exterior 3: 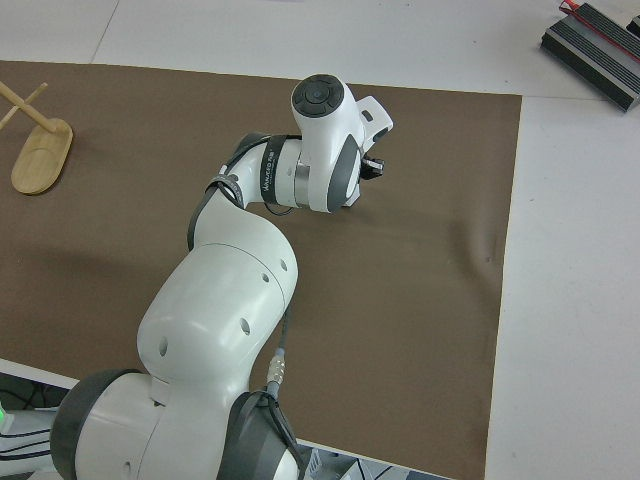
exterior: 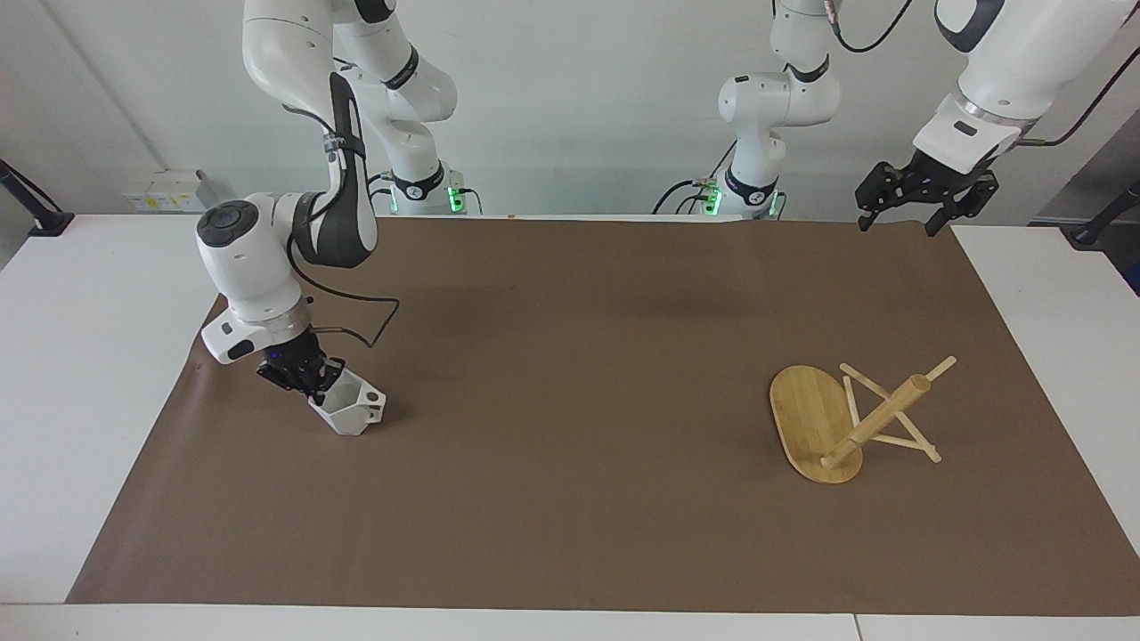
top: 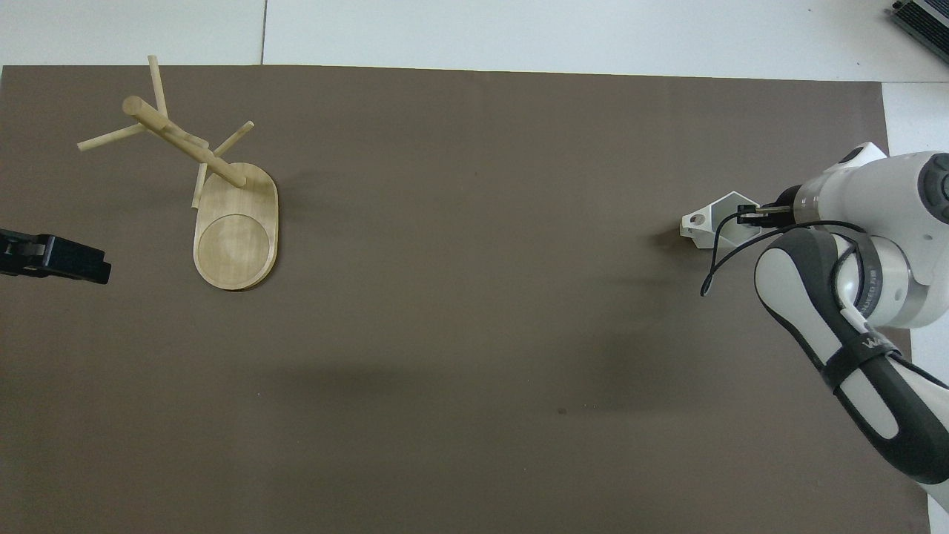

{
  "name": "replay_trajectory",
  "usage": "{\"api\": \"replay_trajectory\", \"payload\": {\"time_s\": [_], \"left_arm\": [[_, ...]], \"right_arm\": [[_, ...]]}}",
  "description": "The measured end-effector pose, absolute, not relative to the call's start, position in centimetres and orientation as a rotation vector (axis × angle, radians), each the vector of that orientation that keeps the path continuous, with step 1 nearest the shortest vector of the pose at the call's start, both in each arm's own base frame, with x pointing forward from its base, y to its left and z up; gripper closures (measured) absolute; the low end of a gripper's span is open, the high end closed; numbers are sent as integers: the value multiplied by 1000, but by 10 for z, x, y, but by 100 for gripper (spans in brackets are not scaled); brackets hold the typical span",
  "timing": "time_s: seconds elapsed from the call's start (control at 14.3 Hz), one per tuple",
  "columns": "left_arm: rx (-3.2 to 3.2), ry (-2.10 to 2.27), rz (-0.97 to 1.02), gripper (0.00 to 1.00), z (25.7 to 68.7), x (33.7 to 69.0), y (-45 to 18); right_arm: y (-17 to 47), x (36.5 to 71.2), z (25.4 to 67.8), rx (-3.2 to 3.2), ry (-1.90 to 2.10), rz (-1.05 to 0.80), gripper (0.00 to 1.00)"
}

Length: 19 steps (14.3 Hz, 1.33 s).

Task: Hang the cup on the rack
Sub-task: 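Reach the right gripper to the white mug's handle and grasp it, then lift the white mug with the right gripper toward the left gripper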

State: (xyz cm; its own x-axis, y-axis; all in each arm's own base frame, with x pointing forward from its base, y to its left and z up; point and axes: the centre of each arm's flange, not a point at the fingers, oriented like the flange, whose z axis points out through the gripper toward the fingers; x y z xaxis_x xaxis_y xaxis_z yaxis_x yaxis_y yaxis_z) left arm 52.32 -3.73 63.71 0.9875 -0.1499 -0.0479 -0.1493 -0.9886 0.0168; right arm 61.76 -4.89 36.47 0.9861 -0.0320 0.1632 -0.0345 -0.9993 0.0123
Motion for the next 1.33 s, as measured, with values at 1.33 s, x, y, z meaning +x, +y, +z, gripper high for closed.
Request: {"api": "replay_trajectory", "payload": {"time_s": [1.33], "left_arm": [[3118, -237, -90, 0, 637, 522, -38]], "right_arm": [[11, 594, 505, 3403, -110, 35, 96]]}}
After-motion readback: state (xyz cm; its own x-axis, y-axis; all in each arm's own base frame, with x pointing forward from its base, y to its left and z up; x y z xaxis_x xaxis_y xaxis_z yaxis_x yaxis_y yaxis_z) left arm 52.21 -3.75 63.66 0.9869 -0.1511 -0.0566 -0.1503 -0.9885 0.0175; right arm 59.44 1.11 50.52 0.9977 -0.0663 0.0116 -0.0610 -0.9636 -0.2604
